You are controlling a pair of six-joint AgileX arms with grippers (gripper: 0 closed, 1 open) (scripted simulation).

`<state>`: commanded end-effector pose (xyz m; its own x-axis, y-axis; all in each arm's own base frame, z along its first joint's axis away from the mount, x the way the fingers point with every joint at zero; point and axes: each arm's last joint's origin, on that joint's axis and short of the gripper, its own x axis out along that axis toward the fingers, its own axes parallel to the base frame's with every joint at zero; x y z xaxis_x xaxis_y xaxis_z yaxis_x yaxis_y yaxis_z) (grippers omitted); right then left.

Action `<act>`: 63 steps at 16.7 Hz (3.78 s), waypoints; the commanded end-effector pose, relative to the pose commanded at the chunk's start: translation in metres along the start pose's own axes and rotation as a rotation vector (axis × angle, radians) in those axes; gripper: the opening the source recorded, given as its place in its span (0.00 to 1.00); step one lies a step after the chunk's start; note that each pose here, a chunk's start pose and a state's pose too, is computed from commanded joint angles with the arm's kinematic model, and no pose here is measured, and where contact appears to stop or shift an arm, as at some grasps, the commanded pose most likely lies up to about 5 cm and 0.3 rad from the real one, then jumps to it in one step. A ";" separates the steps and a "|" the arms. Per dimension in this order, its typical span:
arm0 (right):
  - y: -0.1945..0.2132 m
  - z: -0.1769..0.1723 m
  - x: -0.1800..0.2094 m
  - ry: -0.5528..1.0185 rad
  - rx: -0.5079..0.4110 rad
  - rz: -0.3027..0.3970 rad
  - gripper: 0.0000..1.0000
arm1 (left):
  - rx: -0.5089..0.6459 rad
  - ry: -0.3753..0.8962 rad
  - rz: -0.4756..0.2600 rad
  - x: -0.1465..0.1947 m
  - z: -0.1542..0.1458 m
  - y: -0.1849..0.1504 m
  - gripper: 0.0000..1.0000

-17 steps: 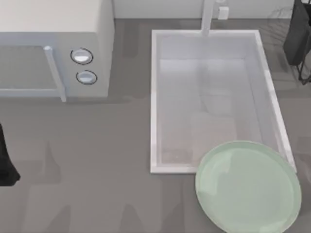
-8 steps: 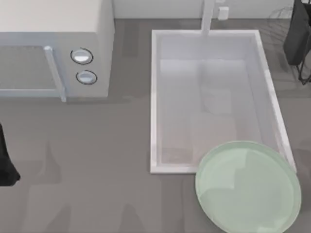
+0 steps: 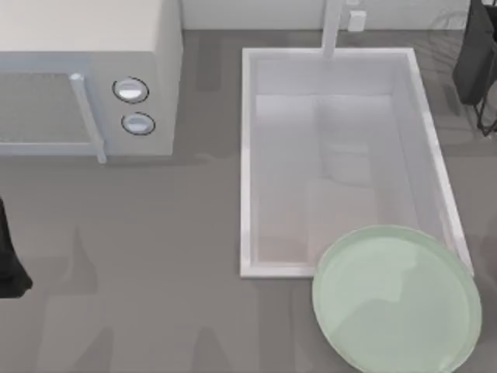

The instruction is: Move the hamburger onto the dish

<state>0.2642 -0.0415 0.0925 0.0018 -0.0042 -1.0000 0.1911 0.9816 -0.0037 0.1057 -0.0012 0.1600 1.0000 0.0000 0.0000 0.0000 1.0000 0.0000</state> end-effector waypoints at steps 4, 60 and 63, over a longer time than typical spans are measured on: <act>0.000 0.000 0.000 0.000 0.000 0.000 0.85 | 0.000 0.000 0.000 0.000 0.000 0.000 1.00; 0.171 -0.027 -0.096 0.102 -2.401 0.002 0.00 | 0.000 0.000 0.000 0.000 0.000 0.000 1.00; 0.189 -0.041 -0.092 0.133 -2.798 0.058 0.00 | 0.000 0.000 0.000 0.000 0.000 0.000 1.00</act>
<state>0.2601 0.1521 0.1837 -0.0697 -0.0771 -0.9946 -0.5047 -0.8572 0.1019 0.1057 -0.0012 0.1600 1.0000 0.0000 0.0000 0.0000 1.0000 0.0000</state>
